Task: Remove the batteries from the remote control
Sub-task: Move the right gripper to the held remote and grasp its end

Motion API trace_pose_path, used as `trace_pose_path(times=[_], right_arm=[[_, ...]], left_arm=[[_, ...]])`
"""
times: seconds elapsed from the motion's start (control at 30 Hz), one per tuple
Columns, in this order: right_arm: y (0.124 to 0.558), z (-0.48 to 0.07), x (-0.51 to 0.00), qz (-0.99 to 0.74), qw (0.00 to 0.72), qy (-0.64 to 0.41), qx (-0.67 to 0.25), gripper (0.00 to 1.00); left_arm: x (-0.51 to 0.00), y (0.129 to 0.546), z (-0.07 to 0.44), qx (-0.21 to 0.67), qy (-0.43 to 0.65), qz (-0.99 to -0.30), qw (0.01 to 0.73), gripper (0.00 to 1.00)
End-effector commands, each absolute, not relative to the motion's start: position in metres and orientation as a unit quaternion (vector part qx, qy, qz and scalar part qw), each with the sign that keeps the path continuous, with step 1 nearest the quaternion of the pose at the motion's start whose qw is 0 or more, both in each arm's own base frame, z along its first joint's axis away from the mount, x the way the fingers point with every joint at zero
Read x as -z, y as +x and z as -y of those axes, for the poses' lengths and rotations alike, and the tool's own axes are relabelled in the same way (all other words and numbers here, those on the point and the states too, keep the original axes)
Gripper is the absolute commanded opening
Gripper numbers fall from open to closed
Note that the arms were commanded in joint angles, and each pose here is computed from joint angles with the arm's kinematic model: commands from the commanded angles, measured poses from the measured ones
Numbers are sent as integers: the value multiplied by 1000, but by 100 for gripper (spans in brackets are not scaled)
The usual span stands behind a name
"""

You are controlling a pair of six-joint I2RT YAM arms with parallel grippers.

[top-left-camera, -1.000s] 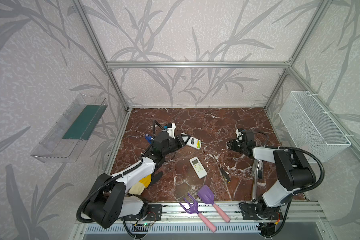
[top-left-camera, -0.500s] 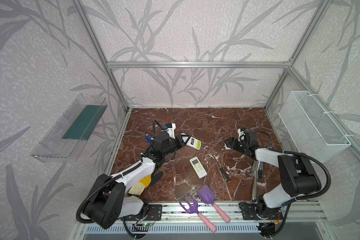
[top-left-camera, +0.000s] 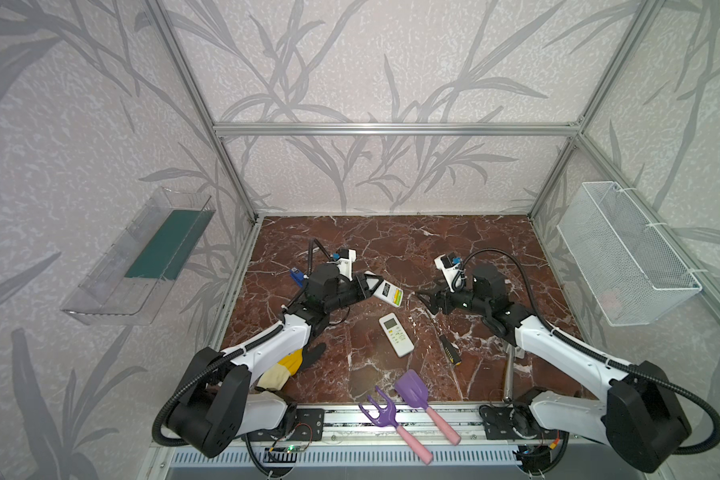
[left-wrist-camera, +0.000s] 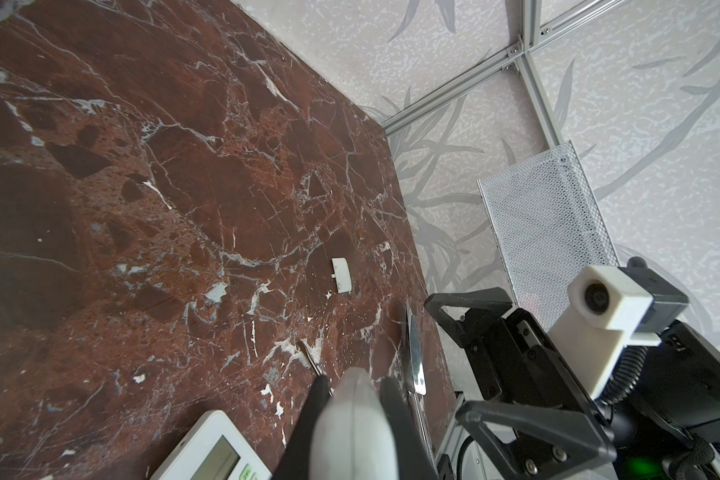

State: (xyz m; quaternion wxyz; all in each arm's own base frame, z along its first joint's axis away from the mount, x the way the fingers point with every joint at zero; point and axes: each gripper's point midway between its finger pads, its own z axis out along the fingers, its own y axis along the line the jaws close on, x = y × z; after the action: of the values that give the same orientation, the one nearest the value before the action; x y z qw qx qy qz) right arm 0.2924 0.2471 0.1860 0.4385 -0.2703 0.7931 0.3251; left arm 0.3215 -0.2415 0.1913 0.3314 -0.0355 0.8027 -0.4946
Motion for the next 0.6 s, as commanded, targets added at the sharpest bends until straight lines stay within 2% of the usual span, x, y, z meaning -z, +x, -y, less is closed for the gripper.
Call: trace_pose_path(times=[0.0, 0.23, 0.57], right_arm=[[274, -272, -203, -766, 443, -320, -338, 86], [261, -304, -208, -740, 468, -389, -287, 89], [278, -323, -208, -730, 472, -425, -254, 89]], left_arm=[[-211, 317, 248, 500, 10, -797, 339, 0], [-221, 311, 251, 511, 26, -791, 336, 0], [-235, 297, 258, 536, 68, -773, 332, 0]])
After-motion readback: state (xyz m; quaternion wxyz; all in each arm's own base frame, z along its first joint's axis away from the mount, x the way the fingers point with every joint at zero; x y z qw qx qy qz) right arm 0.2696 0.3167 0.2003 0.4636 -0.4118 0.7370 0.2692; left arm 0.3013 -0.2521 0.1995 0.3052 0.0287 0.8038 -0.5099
